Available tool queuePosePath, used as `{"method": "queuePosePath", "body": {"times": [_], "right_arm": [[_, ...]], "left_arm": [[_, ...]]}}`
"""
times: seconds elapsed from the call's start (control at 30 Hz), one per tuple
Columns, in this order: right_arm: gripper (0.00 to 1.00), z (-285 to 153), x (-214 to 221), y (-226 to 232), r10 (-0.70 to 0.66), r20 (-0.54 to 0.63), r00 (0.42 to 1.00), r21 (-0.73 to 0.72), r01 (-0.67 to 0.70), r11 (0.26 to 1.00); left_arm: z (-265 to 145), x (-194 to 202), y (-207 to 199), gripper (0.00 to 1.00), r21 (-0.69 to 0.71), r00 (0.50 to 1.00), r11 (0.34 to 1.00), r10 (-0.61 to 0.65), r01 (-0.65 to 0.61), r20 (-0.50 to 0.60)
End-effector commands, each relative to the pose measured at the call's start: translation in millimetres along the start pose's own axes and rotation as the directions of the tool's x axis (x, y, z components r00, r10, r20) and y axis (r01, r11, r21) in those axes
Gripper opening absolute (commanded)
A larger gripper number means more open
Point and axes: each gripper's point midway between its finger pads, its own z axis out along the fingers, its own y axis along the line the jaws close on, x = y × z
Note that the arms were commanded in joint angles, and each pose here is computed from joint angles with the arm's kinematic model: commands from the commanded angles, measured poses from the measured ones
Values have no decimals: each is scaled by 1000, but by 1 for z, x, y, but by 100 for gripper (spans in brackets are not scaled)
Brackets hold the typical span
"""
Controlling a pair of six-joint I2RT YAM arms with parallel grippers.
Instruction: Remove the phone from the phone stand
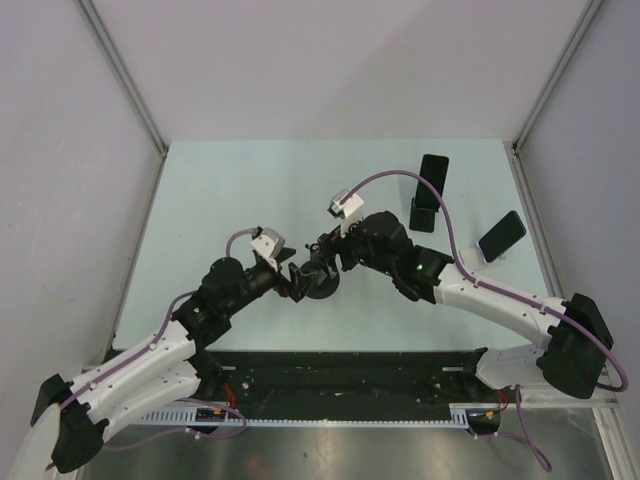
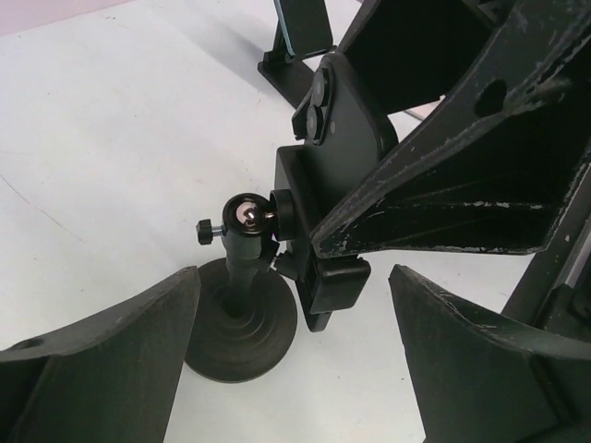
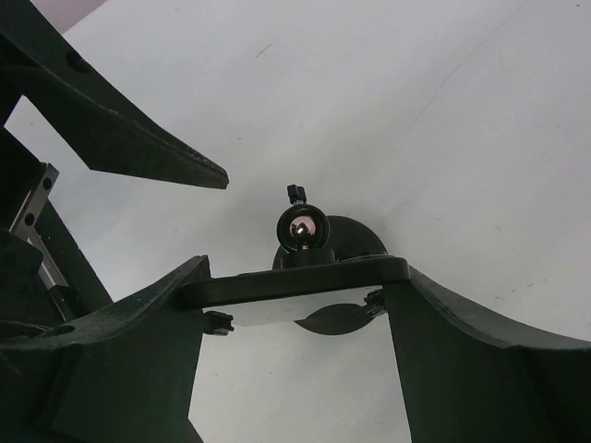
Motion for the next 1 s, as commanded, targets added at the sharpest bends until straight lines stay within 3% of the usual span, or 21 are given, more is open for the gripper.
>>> {"method": "queuePosePath", "body": {"times": [0.0, 0.23, 0.63, 0.83, 0.93, 0.97], "right_arm": [[0, -9, -80, 8, 11, 240, 971, 1, -12, 1000], [0, -8, -78, 10, 22, 234, 972, 3, -23, 1000], [0, -4, -75, 19, 18, 232, 973, 0, -19, 1000], [0, -5, -73, 19, 15, 224, 974, 11, -18, 1000], [0, -4, -69, 19, 14, 212, 977, 15, -17, 1000], [0, -5, -69, 18, 13, 211, 977, 18, -18, 1000]], "left_arm": [[3, -5, -1, 88, -11, 998, 999, 42, -41, 54], [-1, 14, 0, 81, -31, 999, 999, 22, -21, 31], [14, 1, -14, 72, 3, 999, 1000, 5, -5, 43], [17, -1, -18, 57, 11, 999, 1000, -16, 15, 44], [15, -6, -11, 39, -28, 997, 999, -24, 25, 69], [14, -7, -11, 27, -30, 997, 999, -28, 30, 73]]}}
